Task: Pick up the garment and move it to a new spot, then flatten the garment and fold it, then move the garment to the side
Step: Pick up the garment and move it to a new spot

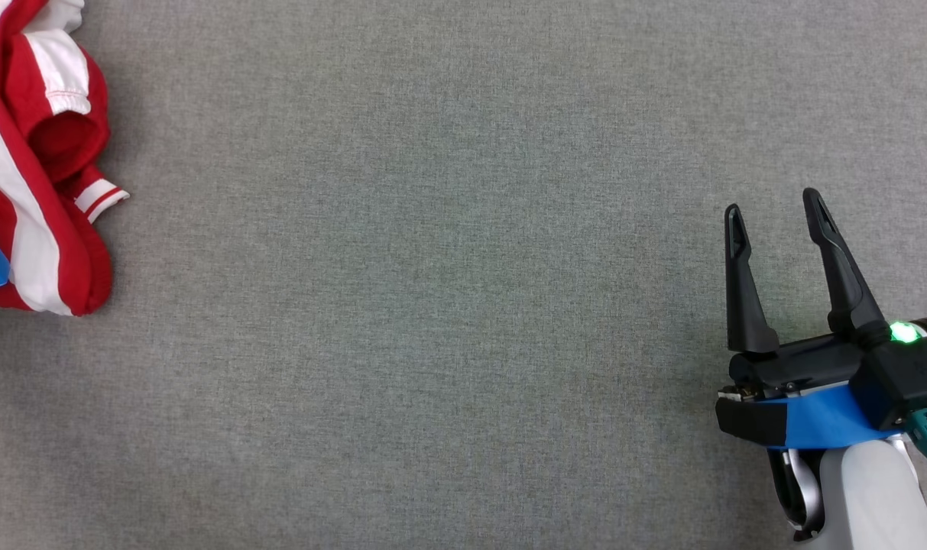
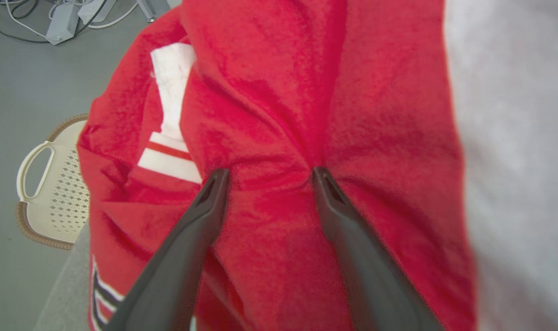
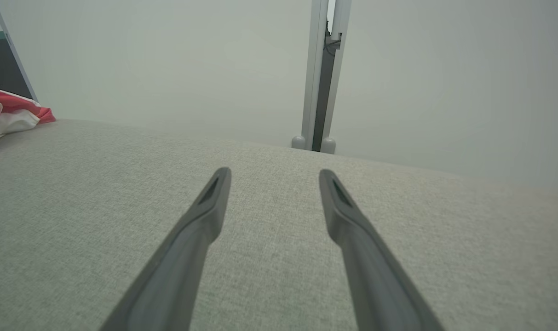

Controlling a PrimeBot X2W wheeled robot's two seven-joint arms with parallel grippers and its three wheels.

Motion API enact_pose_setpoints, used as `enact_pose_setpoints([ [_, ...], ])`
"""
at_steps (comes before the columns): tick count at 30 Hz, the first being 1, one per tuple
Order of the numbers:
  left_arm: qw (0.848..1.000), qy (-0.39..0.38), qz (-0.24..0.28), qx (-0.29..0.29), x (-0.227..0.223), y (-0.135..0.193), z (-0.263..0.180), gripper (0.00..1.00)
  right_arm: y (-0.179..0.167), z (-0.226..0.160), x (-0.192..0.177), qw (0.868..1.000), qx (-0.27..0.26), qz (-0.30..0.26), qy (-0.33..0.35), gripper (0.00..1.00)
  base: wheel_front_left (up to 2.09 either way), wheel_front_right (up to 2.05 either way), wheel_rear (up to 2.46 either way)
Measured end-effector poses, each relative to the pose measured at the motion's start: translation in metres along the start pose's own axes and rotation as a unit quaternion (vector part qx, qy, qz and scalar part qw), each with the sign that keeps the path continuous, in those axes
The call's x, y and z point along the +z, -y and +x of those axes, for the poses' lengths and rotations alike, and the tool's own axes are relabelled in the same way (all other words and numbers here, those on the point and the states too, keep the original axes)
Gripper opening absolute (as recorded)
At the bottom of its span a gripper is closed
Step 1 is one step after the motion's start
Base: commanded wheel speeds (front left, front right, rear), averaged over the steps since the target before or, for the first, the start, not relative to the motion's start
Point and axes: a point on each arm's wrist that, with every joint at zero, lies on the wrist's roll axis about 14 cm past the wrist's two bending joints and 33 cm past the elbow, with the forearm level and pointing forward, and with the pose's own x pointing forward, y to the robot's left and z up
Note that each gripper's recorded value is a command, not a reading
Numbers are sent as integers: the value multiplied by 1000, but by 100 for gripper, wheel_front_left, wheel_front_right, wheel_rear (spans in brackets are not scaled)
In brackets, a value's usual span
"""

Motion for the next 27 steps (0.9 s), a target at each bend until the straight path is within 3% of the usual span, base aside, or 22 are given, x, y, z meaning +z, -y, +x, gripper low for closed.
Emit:
enact_pose_setpoints([
  [1,1000,-2,0,-1,0,0,0,26,0,0,1,1000,1,0,1,100,0,0,0],
  [2,1000,-1,0,-3,2,1,-1,0,-1,0,1,1000,1,0,1,100,0,0,0],
  [11,999,41,12,-14,19,4,-8,0,0,-2,10,1000,0,0,9,100,0,0,0],
  [16,992,124,27,-24,61,5,-24,0,1,-6,20,1000,-3,8,19,100,0,0,0],
  [21,975,217,28,-42,115,16,-51,0,3,-13,33,999,-9,16,34,100,0,0,0],
  [27,943,318,51,-81,178,45,-98,0,5,-28,49,998,-16,27,47,100,0,0,0],
])
